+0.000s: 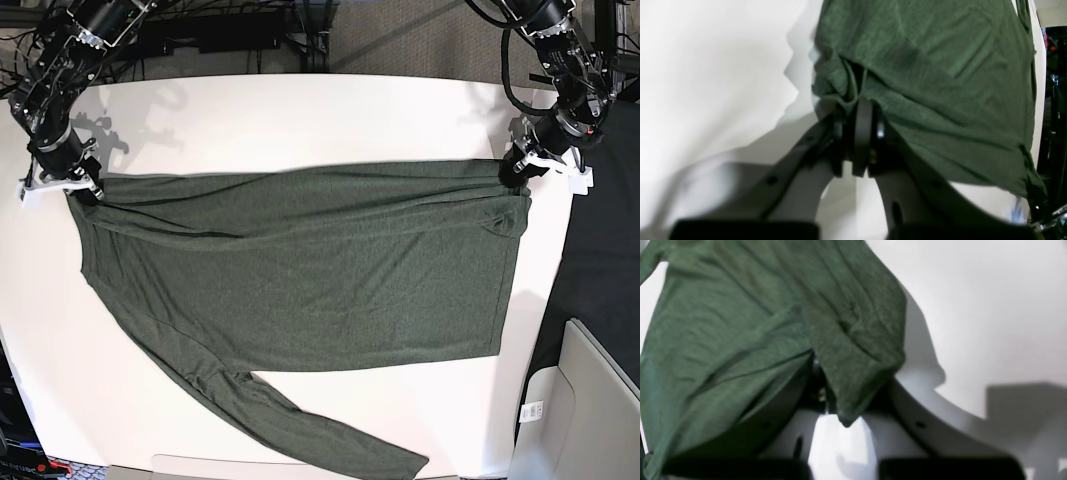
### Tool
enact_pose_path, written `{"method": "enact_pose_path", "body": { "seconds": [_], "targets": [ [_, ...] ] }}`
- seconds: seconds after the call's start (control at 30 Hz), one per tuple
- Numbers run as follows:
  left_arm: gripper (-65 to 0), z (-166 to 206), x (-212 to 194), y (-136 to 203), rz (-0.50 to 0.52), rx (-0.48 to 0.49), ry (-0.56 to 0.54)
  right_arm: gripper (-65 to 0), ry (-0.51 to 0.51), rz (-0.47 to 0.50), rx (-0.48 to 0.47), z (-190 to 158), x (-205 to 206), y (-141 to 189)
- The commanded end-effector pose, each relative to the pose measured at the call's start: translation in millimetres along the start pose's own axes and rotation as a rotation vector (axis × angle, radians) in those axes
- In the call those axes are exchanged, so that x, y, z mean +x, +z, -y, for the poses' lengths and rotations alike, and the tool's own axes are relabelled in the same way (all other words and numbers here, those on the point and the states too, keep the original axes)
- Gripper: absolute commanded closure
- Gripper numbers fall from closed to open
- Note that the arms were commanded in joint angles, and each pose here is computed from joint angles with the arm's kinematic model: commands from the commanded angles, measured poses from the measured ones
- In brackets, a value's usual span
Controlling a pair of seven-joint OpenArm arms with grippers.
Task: Fold the T-shirt properly
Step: 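Lower the hem onto the table and open both grippers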
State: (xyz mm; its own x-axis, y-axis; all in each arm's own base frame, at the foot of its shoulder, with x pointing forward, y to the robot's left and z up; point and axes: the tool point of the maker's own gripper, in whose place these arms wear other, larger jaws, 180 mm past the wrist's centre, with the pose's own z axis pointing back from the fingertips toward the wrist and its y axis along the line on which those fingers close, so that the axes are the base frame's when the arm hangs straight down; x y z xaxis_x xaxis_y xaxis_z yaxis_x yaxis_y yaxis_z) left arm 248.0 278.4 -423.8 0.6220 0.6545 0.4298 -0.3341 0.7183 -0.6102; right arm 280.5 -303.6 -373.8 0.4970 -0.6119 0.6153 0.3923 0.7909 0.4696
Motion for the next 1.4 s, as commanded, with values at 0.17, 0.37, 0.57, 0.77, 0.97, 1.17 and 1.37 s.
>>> {"method": "enact_pose_path", "body": {
  "seconds": [0.17,0.37,0.57,0.77,0.97,1.17,1.37],
  "targets": [
    [-0.2,-14.6,-20.1,29.2,-0.093,0.102,-0.101,-0.2,0.029,0.034,0.017,1.3,2.5,21.0],
    [-0.2,-17.7,-30.7,45.3,-0.116,0.130,-0.143,-0.2,-0.008,-0.011,0.028,11.5,-21.6,33.1],
    [-0.2,-25.7,-44.4,58.5,-0.147,0.159,-0.160,-0.2,0.016,-0.021,0.017,16.7,-30.1,53.2],
    [-0.2,-32.9,-42.6,70.1,-0.153,0.188,-0.192,-0.2,0.064,0.004,-0.010,19.7,-23.8,73.4],
    [-0.2,-40.3,-39.3,77.3,-0.165,0.212,-0.214,-0.2,0.049,-0.009,-0.046,32.5,-21.8,81.8],
    [-0.2,-41.2,-41.7,78.1,-0.175,0.215,-0.213,-0.4,0.052,-0.019,-0.059,36.2,-25.4,83.7],
    [-0.4,-40.6,-40.9,77.6,-0.174,0.213,-0.213,-1.2,0.047,-0.021,-0.065,37.2,-26.9,83.6]
  ]
}}
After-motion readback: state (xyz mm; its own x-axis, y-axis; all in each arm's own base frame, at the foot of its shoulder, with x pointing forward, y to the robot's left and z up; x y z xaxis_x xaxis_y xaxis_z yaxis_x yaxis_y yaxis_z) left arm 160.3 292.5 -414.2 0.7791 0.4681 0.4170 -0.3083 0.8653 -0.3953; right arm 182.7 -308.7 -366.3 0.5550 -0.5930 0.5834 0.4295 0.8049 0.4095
